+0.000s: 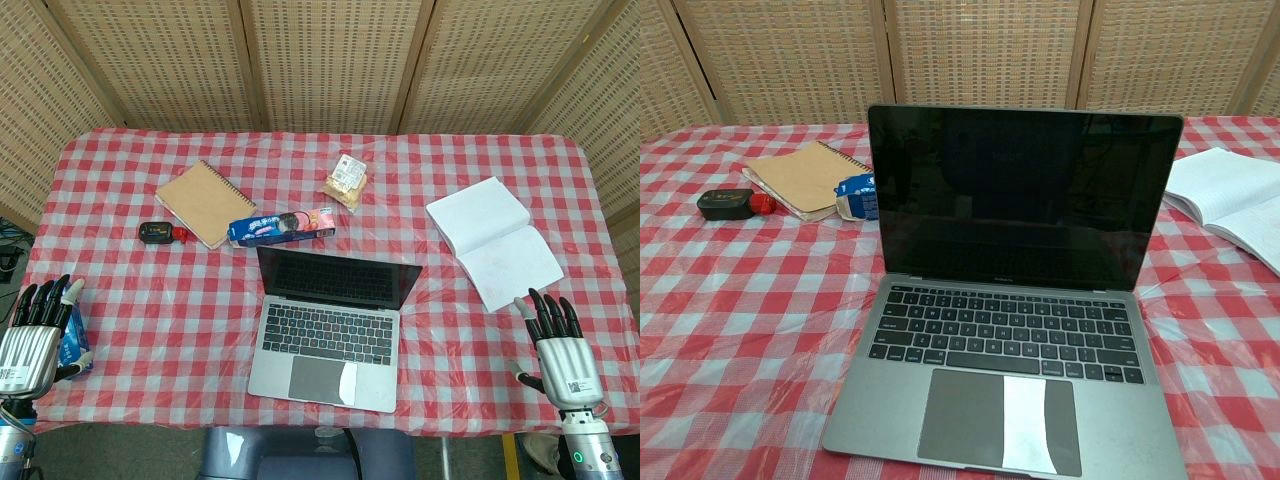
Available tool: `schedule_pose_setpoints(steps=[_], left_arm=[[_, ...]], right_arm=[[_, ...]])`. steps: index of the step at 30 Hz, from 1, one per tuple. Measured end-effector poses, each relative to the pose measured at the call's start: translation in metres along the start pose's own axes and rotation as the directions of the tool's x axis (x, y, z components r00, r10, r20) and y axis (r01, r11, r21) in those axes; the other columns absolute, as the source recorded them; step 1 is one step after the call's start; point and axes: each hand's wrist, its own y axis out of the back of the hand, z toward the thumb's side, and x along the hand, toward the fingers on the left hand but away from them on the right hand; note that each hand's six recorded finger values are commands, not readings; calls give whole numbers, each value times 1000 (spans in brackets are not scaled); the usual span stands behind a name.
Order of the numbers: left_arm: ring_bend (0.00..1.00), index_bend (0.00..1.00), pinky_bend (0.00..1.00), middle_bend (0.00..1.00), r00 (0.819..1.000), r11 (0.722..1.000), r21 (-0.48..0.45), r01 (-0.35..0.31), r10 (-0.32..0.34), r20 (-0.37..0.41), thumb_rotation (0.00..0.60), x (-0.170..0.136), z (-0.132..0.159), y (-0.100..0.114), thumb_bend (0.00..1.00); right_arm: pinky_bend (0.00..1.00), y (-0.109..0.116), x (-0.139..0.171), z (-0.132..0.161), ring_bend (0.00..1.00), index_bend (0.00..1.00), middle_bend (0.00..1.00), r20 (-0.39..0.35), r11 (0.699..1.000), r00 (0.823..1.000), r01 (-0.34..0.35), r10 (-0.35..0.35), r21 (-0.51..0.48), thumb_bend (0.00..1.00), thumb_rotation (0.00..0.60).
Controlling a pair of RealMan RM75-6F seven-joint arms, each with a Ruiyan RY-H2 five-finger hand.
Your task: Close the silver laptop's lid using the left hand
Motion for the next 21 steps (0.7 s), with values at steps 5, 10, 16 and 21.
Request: schedule_pose_setpoints(steps=[5, 10, 16, 21], left_arm=[[0, 0, 0, 0, 1000, 1000, 2, 0, 0, 6, 600, 0, 1, 0, 0], [0, 0, 0, 0, 1000, 1000, 5, 6, -6, 5, 600, -1, 2, -1, 0], [0, 0, 0, 0, 1000, 1000, 6, 9, -9, 2, 600, -1, 1, -1, 0], [0, 0, 0, 0, 1000, 1000, 10, 18, -18, 1, 600, -1, 1, -2, 0]], right_arm=[[0, -1, 0, -1, 0, 0, 0, 2, 1000, 1000, -5, 5, 1, 397, 600], [0, -1, 1, 1, 0, 0, 0, -3, 1000, 1000, -6, 6, 1, 405, 600], [0, -1, 1, 1, 0, 0, 0, -4, 1000, 1000, -3, 3, 0, 410, 600], [0, -1, 1, 1, 0, 0, 0, -1, 1000, 1000, -4, 4, -2, 423, 600]])
